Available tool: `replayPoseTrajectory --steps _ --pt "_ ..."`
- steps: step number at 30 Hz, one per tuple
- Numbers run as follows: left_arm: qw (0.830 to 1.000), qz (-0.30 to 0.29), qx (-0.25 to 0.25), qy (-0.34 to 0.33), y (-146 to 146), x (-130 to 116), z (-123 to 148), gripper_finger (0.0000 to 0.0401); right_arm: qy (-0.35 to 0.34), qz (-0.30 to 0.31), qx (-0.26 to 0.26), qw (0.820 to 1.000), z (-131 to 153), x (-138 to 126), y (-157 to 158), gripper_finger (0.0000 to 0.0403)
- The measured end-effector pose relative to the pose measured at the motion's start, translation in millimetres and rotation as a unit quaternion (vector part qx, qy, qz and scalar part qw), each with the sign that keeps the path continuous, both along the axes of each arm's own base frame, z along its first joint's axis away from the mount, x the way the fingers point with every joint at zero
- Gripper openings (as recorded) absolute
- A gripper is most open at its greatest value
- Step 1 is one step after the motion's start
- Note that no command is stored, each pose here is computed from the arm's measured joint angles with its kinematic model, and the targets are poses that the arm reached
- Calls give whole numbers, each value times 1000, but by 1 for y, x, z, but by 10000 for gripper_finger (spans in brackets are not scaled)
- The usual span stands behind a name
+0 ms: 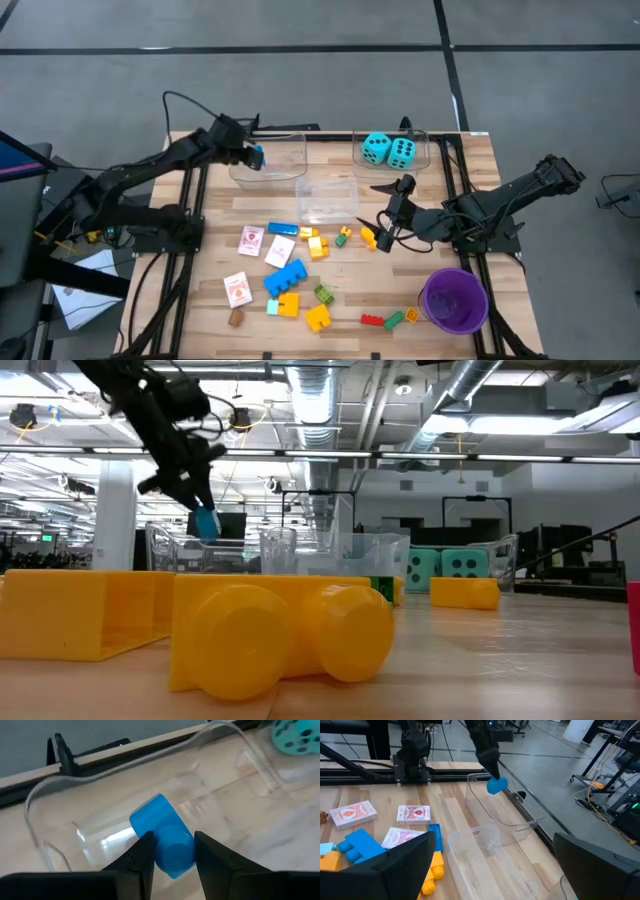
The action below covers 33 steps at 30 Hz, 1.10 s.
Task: Pick & Place Toys
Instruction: Put the blue game piece into the top left transparent bin, then put the brown game piece into the top left transparent bin
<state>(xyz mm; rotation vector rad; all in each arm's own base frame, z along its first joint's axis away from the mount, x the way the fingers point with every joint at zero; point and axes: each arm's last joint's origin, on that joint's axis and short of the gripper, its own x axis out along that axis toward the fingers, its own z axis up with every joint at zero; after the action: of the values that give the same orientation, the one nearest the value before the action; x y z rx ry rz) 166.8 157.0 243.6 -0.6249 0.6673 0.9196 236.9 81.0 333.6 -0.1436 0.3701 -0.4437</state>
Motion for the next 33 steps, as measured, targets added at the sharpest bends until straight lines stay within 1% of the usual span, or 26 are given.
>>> replayPoseTrajectory --steps 5,7,10,17,23,27,33 --pt "999 -8 -17 45 15 4 -20 109 -1 0 0 1000 0 0 0 395" --pt "998 2 -18 60 19 4 -25 109 -1 0 0 1000 0 0 0 395" --pt "997 14 -2 76 22 2 -26 110 -1 0 0 1000 0 0 0 395" --pt "997 21 4 80 22 -2 -22 113 0 1 0 1000 0 0 0 395" --pt "997 25 15 75 20 -4 -17 146 -1 0 1 1000 0 0 0 395" --pt "995 41 33 83 19 -7 -13 167 0 1 1 1000 0 0 0 395" --pt "995 45 46 78 17 -9 -8 189 0 1 1 1000 0 0 0 395"
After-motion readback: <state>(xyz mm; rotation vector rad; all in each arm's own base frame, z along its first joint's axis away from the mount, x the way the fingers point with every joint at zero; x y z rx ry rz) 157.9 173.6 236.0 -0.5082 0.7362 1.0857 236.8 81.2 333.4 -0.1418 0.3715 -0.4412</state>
